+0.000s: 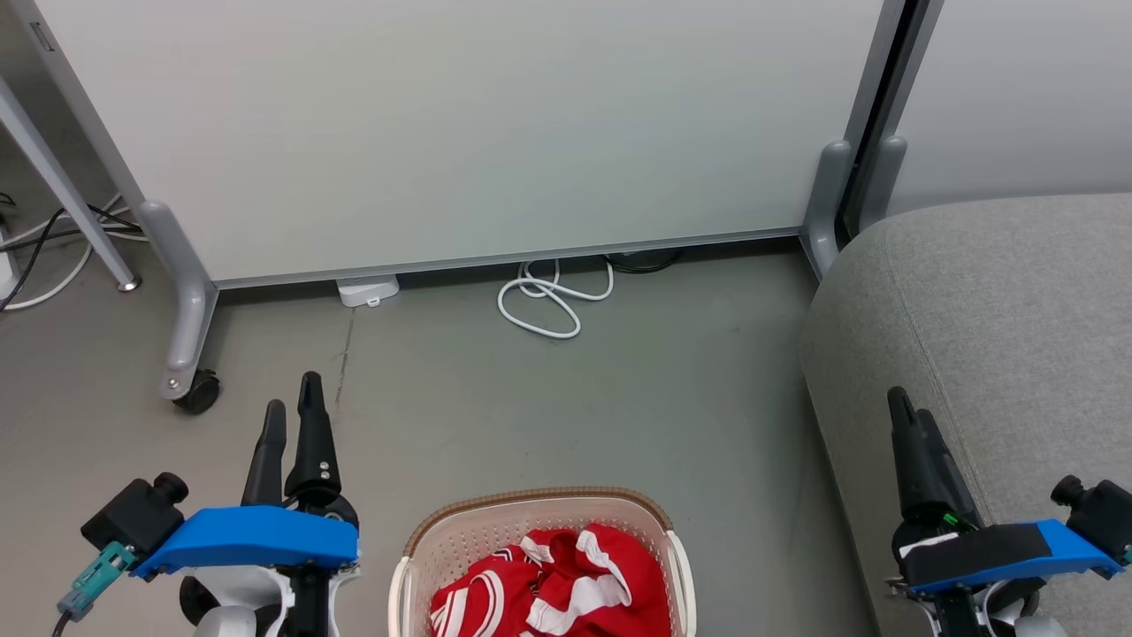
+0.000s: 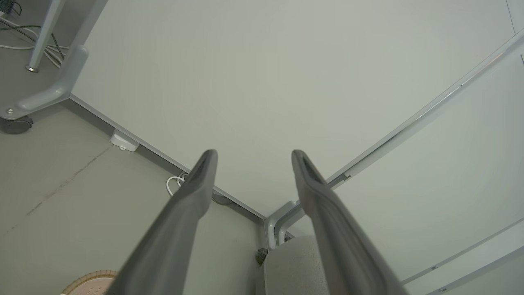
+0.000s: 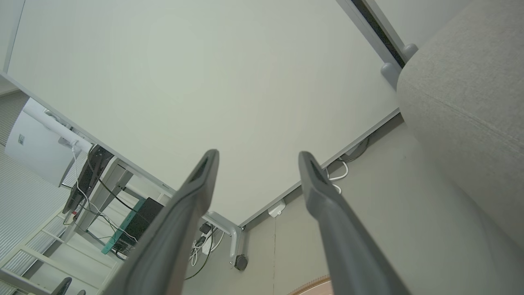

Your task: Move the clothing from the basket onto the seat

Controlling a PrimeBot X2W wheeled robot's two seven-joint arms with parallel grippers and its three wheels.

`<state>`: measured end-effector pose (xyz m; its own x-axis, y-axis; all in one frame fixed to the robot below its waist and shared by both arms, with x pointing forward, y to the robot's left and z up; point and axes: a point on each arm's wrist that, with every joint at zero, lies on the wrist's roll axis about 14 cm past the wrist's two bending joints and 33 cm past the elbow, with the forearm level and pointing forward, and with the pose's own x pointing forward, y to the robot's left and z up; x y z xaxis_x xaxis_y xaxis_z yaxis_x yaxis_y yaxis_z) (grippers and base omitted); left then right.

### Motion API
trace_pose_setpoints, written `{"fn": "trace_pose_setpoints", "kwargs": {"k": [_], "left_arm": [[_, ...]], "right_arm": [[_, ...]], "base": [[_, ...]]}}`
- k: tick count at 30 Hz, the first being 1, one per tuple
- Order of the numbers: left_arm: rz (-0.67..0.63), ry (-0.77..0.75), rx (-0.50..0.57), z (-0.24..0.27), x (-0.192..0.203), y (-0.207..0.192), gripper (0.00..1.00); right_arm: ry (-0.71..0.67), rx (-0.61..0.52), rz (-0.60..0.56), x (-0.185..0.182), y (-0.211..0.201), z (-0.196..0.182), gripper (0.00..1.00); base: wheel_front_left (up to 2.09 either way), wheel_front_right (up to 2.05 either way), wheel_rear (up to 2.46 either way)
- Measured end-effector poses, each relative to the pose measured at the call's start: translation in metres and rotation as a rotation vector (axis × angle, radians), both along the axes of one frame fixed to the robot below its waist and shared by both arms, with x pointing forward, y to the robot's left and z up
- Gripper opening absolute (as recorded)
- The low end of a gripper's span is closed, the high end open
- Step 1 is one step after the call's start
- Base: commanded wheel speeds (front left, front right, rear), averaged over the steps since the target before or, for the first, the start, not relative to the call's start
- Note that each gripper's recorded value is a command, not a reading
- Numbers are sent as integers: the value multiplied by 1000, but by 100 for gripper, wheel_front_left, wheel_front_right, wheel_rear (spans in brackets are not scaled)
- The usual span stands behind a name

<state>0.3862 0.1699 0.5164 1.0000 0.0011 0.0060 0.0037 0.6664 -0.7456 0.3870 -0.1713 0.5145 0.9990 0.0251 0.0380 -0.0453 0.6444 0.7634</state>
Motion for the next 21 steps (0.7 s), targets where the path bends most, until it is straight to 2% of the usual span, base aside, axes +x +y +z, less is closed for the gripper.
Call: {"fn": "trace_pose_setpoints", "kwargs": {"k": [11, 21], "left_arm": [[-19, -25, 229, 4, -1, -10, 100], [-20, -38, 375, 3, -3, -13, 100]], "right_arm": [[-20, -194, 24, 1, 9, 0, 100], [-45, -331, 35, 2, 14, 2, 100]], "base": [[0, 0, 0], [0, 0, 0]]}}
